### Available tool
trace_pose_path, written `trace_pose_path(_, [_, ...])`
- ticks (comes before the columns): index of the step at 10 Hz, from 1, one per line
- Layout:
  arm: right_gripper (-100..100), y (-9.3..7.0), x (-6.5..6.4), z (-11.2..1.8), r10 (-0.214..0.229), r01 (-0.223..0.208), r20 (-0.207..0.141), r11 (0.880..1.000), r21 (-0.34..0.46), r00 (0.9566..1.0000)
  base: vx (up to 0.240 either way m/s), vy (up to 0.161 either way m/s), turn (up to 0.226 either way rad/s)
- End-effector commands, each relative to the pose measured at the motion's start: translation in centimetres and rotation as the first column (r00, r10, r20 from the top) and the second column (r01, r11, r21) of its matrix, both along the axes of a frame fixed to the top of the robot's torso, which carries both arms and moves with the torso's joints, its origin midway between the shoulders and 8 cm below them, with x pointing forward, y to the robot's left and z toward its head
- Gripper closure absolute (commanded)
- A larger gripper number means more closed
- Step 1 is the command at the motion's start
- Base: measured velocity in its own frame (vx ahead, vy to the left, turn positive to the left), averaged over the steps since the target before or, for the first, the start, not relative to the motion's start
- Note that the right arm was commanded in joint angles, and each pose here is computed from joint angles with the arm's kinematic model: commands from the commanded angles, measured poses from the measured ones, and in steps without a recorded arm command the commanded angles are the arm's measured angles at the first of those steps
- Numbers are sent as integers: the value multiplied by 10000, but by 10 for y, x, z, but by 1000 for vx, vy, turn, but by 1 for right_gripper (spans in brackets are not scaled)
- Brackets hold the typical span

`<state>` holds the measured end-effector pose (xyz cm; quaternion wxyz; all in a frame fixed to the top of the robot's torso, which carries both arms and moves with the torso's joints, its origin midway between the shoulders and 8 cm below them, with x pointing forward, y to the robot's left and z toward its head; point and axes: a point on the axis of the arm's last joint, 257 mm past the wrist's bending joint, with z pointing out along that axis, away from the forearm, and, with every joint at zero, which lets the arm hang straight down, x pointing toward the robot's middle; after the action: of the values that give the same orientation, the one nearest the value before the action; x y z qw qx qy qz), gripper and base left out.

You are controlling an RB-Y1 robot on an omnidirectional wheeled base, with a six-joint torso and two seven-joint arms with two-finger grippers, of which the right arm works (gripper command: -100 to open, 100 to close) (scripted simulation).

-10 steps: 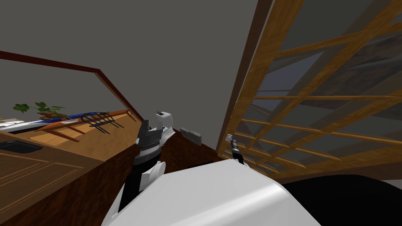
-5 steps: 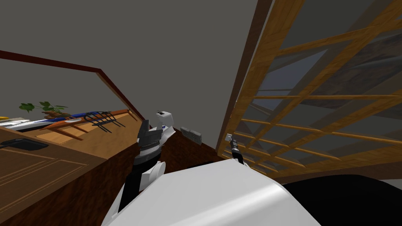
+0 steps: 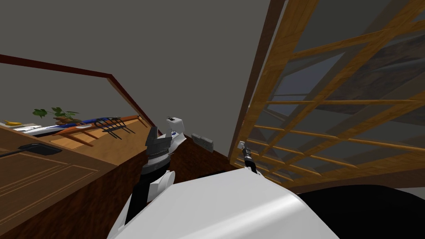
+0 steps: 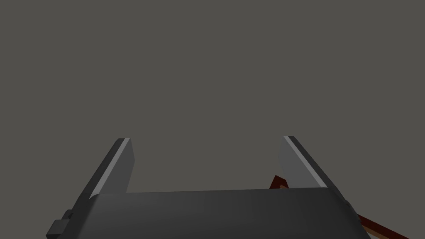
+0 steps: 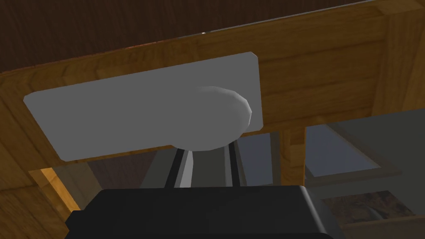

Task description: Pull the door open

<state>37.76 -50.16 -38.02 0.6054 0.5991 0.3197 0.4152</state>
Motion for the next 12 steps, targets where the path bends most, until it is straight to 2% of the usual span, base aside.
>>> trace_pose_path(1, [100,9,11,13,217,-219,448,9998,37,9988,-17,-5,11])
trace_pose_path(3, [100,9,11,13,217,-219,448,9998,37,9988,8,2,-9])
trace_pose_path(4, [100,11,13,13,251,-287,682,9982,518,9974,-21,-7,19])
trace_pose_path(5, [100,11,13,13,251,-287,682,9982,518,9974,-29,-12,16])
trace_pose_path(6, [100,12,15,12,273,-364,913,9944,995,9954,-41,-11,46])
trace_pose_path(8, [100,13,17,12,281,-449,1141,9881,1469,9931,-60,-2,30])
trace_pose_path(12, [100,13,17,12,281,-449,1141,9881,1469,9931,-5,2,2])
